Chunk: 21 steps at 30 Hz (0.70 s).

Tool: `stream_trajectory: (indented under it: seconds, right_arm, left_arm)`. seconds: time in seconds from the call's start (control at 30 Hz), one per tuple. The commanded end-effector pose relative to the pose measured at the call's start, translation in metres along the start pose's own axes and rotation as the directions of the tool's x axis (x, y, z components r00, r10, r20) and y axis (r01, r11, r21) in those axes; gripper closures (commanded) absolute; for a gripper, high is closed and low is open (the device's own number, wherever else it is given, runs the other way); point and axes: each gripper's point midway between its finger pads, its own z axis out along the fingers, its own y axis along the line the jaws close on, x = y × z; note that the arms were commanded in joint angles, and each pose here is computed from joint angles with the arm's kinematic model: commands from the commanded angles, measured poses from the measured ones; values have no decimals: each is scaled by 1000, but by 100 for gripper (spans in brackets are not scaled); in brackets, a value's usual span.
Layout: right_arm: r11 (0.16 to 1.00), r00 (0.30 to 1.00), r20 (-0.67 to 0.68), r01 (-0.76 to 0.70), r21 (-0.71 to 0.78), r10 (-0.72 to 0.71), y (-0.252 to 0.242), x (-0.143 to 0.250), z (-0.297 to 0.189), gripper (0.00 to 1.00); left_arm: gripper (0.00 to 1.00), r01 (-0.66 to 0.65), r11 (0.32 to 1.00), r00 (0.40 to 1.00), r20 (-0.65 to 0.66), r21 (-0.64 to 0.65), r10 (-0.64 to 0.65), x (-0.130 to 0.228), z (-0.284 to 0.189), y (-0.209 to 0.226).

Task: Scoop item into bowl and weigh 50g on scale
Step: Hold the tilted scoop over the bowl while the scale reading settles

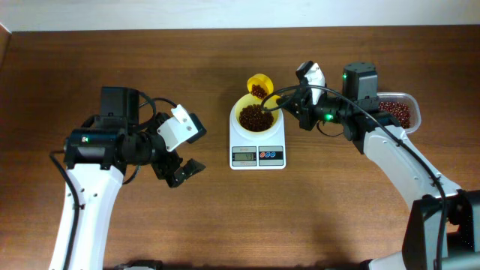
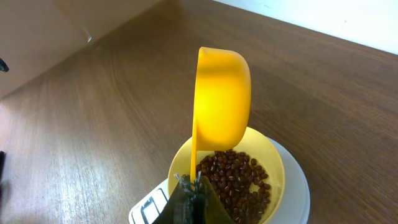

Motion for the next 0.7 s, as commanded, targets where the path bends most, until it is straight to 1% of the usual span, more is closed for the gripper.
stream_trajectory:
  seconds: [0.0,0.67]
  right_arm:
    - [1000,1000,0,5,1,-5,1,-1,1,96]
    - [1000,1000,3,8,5,-8,0,-2,1,96]
  left_arm:
    - [1,6,1000,1000,7,-5,-6,-2,-2,1]
    - [1,7,1000,1000,7,-5,-7,-2,-2,1]
